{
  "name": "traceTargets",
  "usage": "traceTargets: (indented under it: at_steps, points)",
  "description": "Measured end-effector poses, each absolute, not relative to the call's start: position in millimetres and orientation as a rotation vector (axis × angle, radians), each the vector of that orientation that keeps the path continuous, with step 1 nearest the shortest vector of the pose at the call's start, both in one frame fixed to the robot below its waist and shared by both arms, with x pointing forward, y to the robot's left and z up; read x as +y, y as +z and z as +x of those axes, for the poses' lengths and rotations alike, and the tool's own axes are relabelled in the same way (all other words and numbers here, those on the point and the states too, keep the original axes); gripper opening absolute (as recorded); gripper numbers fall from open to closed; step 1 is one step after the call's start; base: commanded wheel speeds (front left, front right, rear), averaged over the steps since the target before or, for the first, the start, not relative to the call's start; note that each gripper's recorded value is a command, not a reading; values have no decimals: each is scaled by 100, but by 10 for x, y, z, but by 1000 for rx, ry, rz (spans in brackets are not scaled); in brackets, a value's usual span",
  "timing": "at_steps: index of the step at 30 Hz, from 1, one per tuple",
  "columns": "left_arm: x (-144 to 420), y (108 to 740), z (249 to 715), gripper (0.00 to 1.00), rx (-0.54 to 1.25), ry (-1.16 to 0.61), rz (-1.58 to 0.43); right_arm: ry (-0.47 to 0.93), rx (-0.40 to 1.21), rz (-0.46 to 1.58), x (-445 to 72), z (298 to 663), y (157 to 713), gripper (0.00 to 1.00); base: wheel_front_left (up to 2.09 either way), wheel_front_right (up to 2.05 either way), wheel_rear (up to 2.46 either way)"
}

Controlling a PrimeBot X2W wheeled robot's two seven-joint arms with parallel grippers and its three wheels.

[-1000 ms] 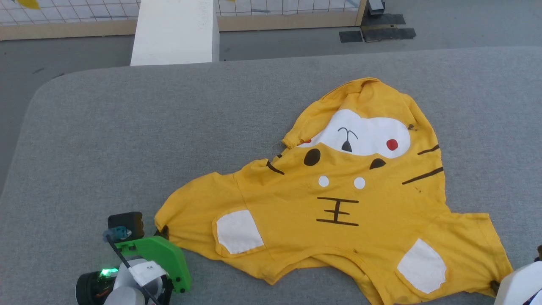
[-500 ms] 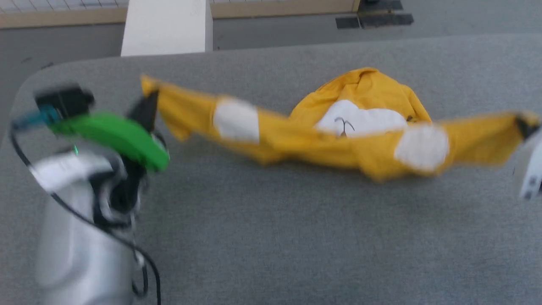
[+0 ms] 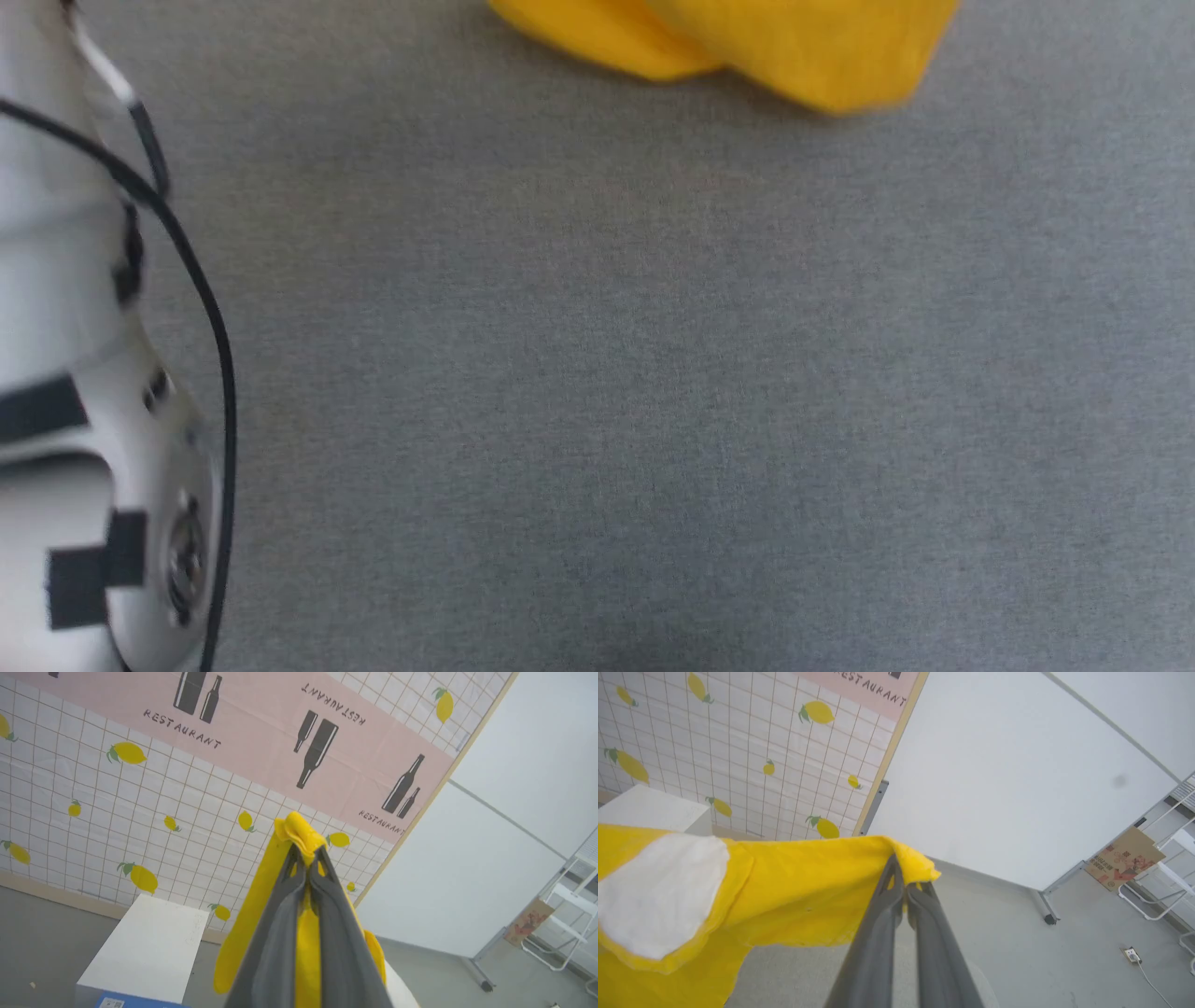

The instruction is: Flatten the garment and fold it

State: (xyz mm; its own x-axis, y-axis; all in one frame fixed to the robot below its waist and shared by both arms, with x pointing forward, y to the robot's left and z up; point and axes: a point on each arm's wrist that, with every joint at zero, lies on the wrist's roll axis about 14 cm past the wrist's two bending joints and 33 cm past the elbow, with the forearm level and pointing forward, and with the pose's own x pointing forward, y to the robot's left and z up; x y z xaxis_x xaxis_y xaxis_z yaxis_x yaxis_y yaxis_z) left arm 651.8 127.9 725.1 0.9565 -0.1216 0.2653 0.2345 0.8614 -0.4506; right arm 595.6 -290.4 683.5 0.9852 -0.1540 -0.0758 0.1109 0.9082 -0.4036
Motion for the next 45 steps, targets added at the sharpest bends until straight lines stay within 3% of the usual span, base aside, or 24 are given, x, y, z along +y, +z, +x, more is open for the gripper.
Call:
traceTargets:
  at_steps: [6, 15, 20, 25, 32, 37, 45]
  points:
    - [1355, 7596, 6843, 0, -430, -154, -583, -162, -79, -450, -2823, 6394, 7245, 0, 0, 0, 0]
    - [1352, 7620, 7057, 0, -543, -175, -648, -214, -413, -522, -2817, 6535, 7936, 0, 0, 0, 0]
    - [1364, 7267, 7141, 0, -450, -173, -599, -180, -282, -491, -2832, 6734, 7436, 0, 0, 0, 0]
    - [1348, 6365, 7138, 0, -196, -169, -505, -99, -76, -446, -2800, 6739, 6505, 0, 0, 0, 0]
    - [1289, 5225, 6590, 0, 149, -227, -386, -16, 188, -314, -2761, 6246, 5382, 0, 0, 0, 0]
    - [1263, 4522, 5766, 0, 397, -275, -338, -5, 349, -210, -2821, 5616, 4828, 0, 0, 0, 0]
    - [1306, 4103, 4484, 0, 637, -291, -350, -70, 497, -56, -2932, 4581, 4404, 0, 0, 0, 0]
